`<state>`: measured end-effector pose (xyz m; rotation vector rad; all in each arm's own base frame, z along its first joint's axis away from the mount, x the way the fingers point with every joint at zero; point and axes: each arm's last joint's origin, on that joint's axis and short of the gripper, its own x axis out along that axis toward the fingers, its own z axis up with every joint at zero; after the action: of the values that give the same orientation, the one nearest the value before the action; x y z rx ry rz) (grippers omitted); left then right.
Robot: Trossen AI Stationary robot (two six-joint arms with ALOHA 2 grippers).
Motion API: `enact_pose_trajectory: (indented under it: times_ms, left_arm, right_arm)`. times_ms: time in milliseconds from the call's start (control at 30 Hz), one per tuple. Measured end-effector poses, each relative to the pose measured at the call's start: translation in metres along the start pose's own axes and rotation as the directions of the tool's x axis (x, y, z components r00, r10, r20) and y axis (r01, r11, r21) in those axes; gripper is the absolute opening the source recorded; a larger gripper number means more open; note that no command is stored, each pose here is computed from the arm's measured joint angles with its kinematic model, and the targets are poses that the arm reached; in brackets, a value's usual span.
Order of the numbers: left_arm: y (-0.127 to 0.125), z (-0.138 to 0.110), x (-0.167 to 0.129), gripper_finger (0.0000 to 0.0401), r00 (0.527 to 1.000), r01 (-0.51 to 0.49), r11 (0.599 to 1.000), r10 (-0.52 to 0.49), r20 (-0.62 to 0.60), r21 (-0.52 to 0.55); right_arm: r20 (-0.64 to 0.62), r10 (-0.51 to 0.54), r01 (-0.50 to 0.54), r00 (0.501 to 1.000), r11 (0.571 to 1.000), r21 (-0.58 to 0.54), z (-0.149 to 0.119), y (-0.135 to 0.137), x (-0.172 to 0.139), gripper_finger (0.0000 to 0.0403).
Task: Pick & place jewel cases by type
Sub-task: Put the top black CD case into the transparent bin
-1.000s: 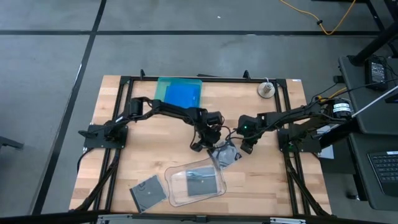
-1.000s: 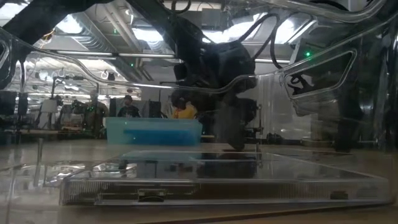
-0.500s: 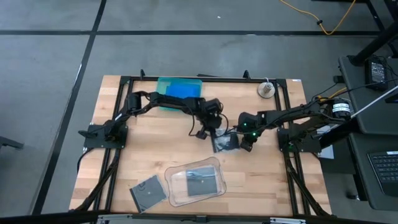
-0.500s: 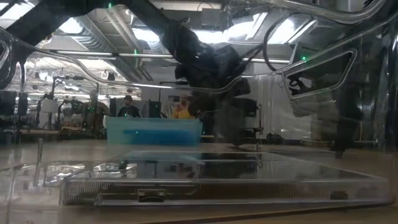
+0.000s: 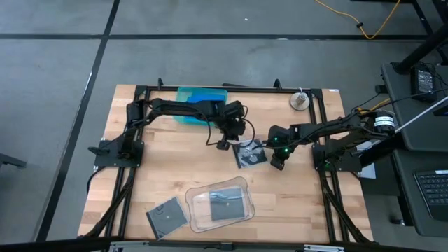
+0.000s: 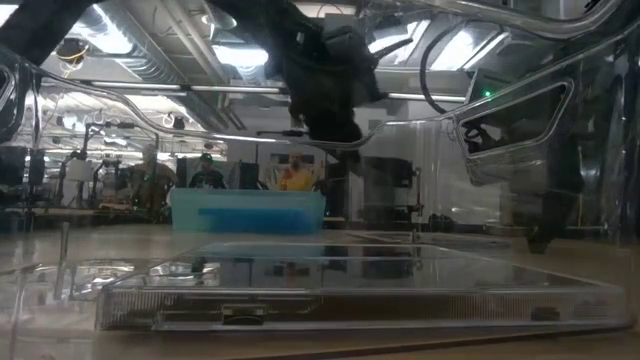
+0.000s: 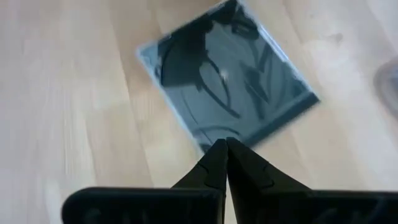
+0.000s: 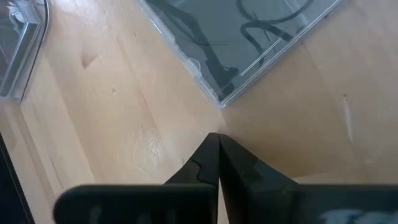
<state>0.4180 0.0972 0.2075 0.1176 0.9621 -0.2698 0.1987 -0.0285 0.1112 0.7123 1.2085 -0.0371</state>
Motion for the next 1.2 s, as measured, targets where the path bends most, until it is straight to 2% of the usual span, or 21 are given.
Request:
enact_pose_trajectory:
  times_ms: [100,167,233,400,533,667,833,933,1200]
  left_arm:
    - [0.003,-0.005,-0.01,0.0004,0.999,0.038,0.989,-0.041,-0.02,-0.143]
    - [0.003,-0.015,-0.008,0.0004,0.992,0.102,0.954,-0.12,-0.046,-0.283]
    - [0.002,-0.024,-0.002,0.0004,0.986,0.132,0.917,-0.161,-0.046,-0.375]
    - [-0.01,-0.039,0.012,0.0004,0.972,0.168,0.85,-0.227,-0.059,-0.499]
    - [-0.024,-0.052,0.032,0.0004,0.973,0.17,0.796,-0.23,-0.031,-0.581]
    - [-0.035,-0.064,0.049,0.0004,0.975,0.177,0.72,-0.221,0.021,-0.671]
    - [-0.042,-0.084,0.062,0.0007,0.971,0.209,0.571,-0.218,0.098,-0.794]
    - [-0.042,-0.086,0.063,0.0026,0.961,0.26,0.508,-0.214,0.172,-0.821]
    - [-0.043,-0.067,0.064,0.0142,0.928,0.372,0.429,-0.142,0.346,-0.823]
  right_arm:
    - [0.0,-0.015,0.015,1.0,1.0,-0.012,0.0,-0.001,0.0,0.0008]
    - [0.0,-0.022,0.022,1.0,1.0,-0.012,0.0,-0.003,-0.001,0.0008]
    - [0.002,-0.033,0.033,0.999,0.999,-0.014,0.001,-0.006,-0.003,0.0008]
    - [0.022,-0.04,0.04,0.999,0.999,-0.011,0.004,-0.013,-0.006,0.0008]
    - [0.038,-0.046,0.047,0.998,0.999,-0.026,0.006,-0.016,-0.008,0.0008]
    - [0.057,-0.063,0.067,0.996,0.996,-0.066,0.012,-0.014,-0.011,0.0008]
    - [0.09,-0.116,0.127,0.989,0.984,-0.126,0.022,-0.012,-0.012,0.0008]
    - [0.078,-0.119,0.129,0.99,0.982,-0.138,0.026,-0.012,-0.009,0.0008]
    - [0.07,-0.103,0.116,0.992,0.972,-0.204,0.032,-0.013,-0.004,0.0008]
